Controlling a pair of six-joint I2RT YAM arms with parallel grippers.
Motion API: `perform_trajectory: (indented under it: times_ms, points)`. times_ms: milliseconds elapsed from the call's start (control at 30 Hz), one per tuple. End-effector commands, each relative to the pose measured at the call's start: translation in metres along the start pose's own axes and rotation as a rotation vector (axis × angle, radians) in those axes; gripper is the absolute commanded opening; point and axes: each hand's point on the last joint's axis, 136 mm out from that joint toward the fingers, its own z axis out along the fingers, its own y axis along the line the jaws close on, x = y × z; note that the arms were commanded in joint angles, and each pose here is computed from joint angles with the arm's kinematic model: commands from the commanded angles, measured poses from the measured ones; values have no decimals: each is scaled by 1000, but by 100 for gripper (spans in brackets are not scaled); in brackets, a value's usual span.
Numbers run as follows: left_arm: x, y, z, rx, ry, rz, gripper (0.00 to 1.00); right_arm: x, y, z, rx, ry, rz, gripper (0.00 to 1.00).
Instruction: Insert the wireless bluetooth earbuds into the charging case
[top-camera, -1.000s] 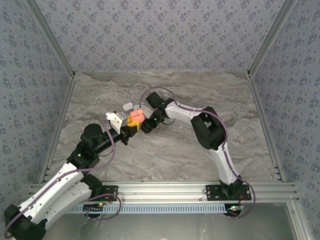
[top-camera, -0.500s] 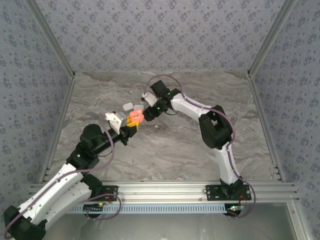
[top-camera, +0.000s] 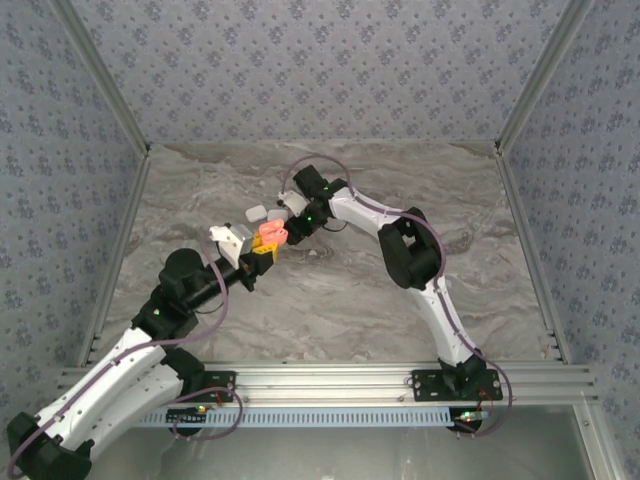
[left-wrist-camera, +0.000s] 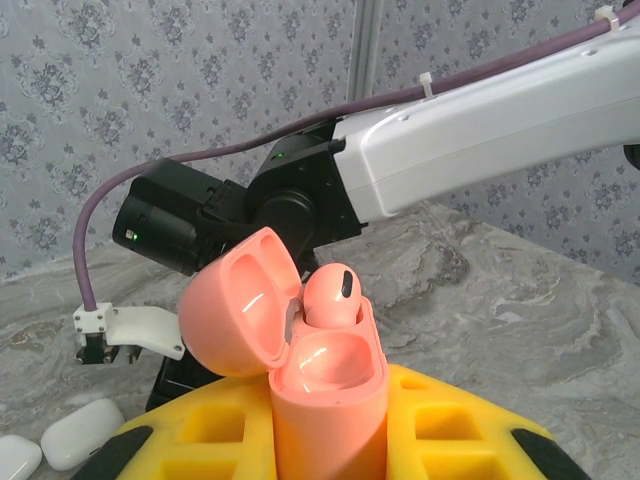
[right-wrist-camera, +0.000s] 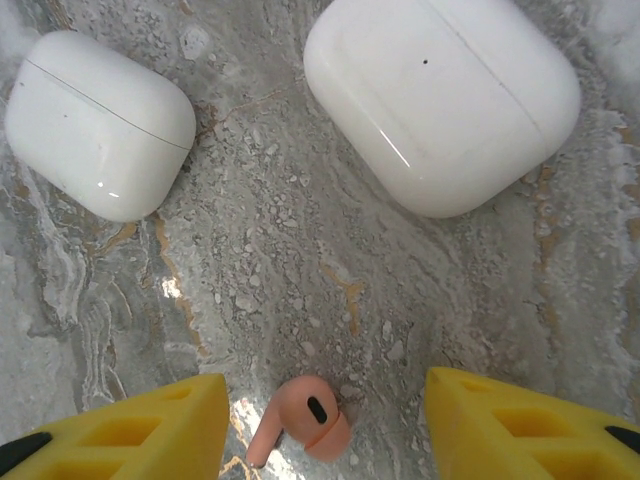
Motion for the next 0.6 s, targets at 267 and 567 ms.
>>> perform_trajectory:
  times_ms: [267, 567]
  points:
    - [-3, 0, -2, -7, -15, 6, 2, 11, 16, 14, -67, 53, -25, 50]
    - [-2, 1, -1, -12, -13, 8, 2, 26, 24, 16, -67, 89, -43, 46]
